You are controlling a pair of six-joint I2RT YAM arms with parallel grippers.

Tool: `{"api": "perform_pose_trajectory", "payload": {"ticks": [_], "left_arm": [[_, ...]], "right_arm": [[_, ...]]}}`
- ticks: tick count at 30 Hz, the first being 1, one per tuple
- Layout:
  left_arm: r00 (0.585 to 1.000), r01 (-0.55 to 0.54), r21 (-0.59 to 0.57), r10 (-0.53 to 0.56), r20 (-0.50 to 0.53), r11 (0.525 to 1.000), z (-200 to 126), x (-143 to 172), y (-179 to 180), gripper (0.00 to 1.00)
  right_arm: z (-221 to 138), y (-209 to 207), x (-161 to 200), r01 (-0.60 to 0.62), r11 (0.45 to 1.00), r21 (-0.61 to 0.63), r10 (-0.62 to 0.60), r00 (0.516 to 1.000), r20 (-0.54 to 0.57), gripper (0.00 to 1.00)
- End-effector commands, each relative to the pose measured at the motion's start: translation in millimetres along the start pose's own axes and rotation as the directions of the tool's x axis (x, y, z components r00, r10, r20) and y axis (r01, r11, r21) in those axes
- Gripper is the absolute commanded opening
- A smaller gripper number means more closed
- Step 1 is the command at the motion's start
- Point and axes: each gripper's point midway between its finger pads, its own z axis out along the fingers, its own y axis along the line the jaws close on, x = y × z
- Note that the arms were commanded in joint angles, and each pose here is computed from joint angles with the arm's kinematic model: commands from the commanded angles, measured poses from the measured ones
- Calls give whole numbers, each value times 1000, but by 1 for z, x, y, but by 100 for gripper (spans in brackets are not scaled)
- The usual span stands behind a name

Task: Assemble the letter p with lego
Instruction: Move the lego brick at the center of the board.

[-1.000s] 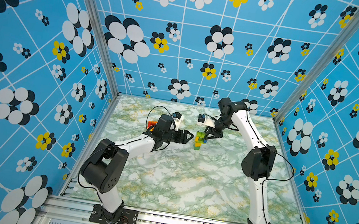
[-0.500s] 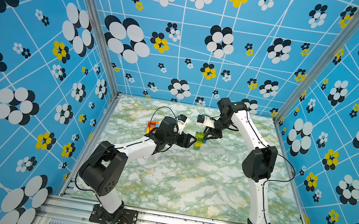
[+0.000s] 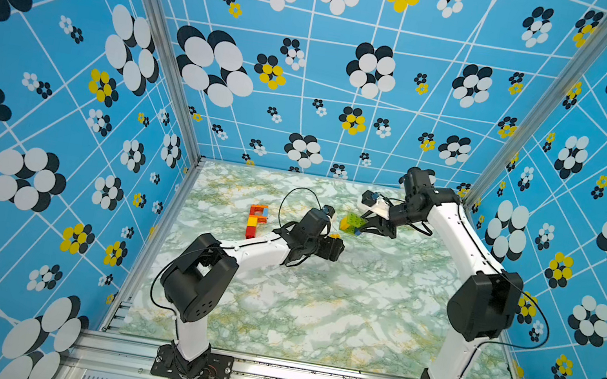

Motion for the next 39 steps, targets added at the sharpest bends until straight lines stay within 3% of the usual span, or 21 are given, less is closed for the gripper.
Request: {"api": "perform_pose_trajectory", "payload": {"ticks": [1,6,10,20,25,27,31,39], "left_arm": [[997,72,-165,-77,-21,984,7,-1,19,83],[991,111,-297,-127,-37,948,23,4,27,79],[989,111,-341,-139,-58,933,34,3,27,75],[984,93,-401,-146,-102,911,48,6,31,53],[985,82,-416,-138,-106,906,50,6,33,44],[986,75,-422,-132,-107,903,50,7,35,36],[987,59,-436,-119,-112,898,43,9,38,27],[989,11,-469,-79,-125,883,-6,23,48,22]], "right_arm": [[-26,-38,-9,-106,970,221,84,991,107,24],[-59,-53,-2,-287,868,406,210,952,224,24],[-72,-53,1,-375,798,472,272,922,274,23],[-101,-52,19,-606,548,576,379,795,474,21],[-85,-37,24,-596,545,589,396,803,446,22],[-77,-32,25,-592,545,594,406,806,431,22],[-60,-22,26,-582,571,579,423,813,399,22],[-40,-5,19,-555,637,535,429,832,353,21]]}}
